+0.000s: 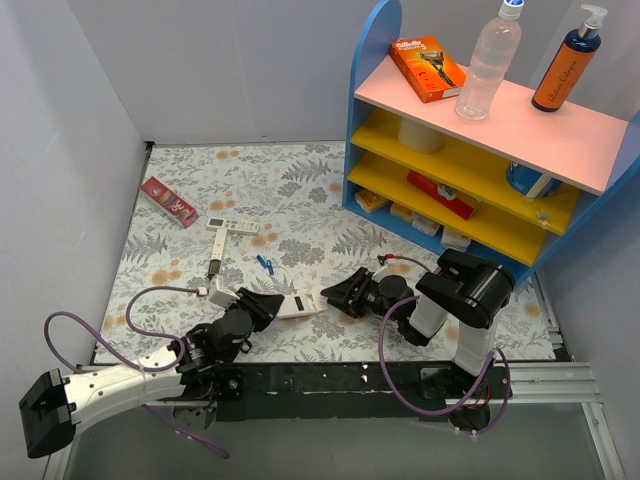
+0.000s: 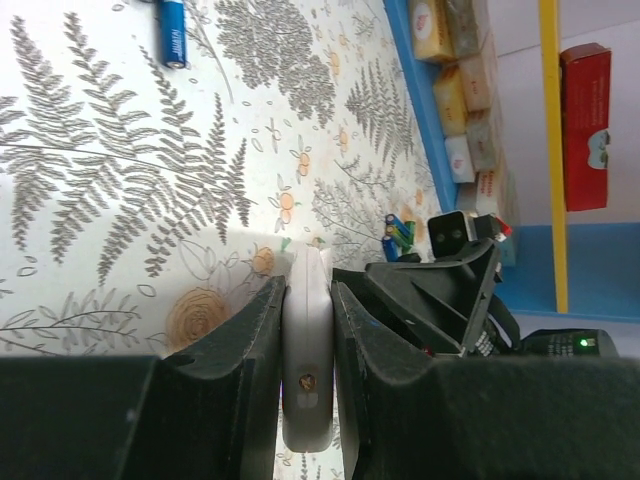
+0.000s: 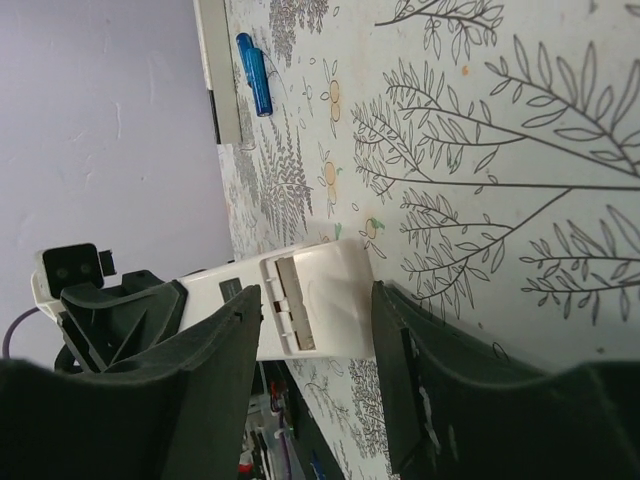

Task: Load the batteries into the remote control
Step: Remove the battery cover from the remote control, then pick up the battery from the center of the board.

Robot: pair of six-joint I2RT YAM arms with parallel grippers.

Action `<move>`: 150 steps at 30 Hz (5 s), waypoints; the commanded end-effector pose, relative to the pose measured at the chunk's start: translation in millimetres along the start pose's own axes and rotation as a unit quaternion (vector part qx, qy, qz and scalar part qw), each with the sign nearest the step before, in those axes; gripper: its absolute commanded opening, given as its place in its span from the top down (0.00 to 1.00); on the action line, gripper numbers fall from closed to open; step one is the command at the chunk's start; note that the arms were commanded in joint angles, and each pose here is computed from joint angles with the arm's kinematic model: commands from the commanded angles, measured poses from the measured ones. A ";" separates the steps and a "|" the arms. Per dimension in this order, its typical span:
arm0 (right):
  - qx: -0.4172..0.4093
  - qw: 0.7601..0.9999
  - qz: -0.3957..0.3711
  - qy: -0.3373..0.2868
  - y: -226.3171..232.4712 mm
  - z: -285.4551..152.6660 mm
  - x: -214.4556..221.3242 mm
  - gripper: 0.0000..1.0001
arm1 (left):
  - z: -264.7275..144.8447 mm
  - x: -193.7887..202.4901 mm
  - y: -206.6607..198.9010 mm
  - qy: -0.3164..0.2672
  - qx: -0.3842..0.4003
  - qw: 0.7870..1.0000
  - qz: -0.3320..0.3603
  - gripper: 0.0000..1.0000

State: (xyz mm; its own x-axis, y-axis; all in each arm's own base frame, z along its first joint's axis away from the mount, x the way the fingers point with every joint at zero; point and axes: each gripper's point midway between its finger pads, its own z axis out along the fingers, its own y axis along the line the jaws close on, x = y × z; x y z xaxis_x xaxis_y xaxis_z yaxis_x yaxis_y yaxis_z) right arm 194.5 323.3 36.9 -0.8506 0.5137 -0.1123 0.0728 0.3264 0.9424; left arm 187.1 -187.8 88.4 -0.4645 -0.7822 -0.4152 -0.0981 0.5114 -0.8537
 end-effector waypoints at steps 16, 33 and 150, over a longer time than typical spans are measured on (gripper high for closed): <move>-0.115 0.974 -0.197 -0.013 92.2 5.6 -10.8 0.44 | -2.1 -17.6 -2.5 -0.028 -0.090 0.996 0.006 1.00; 0.014 0.943 -0.322 0.084 57.3 35.9 9.0 0.65 | 12.4 -15.6 -38.2 0.001 -0.145 0.973 0.177 1.00; -0.057 0.890 -0.450 0.041 127.4 -68.7 -28.6 0.33 | -20.7 6.3 -88.7 0.049 0.161 0.981 0.099 1.00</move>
State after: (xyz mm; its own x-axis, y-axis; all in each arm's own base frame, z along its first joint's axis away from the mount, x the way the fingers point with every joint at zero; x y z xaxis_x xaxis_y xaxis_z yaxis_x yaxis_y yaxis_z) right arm 178.6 301.9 158.1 -0.6866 0.0568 -0.7248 -0.6328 0.4442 0.6342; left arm 168.8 -244.7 185.7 -0.5505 -0.5892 -0.5914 0.3553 0.4757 -0.8047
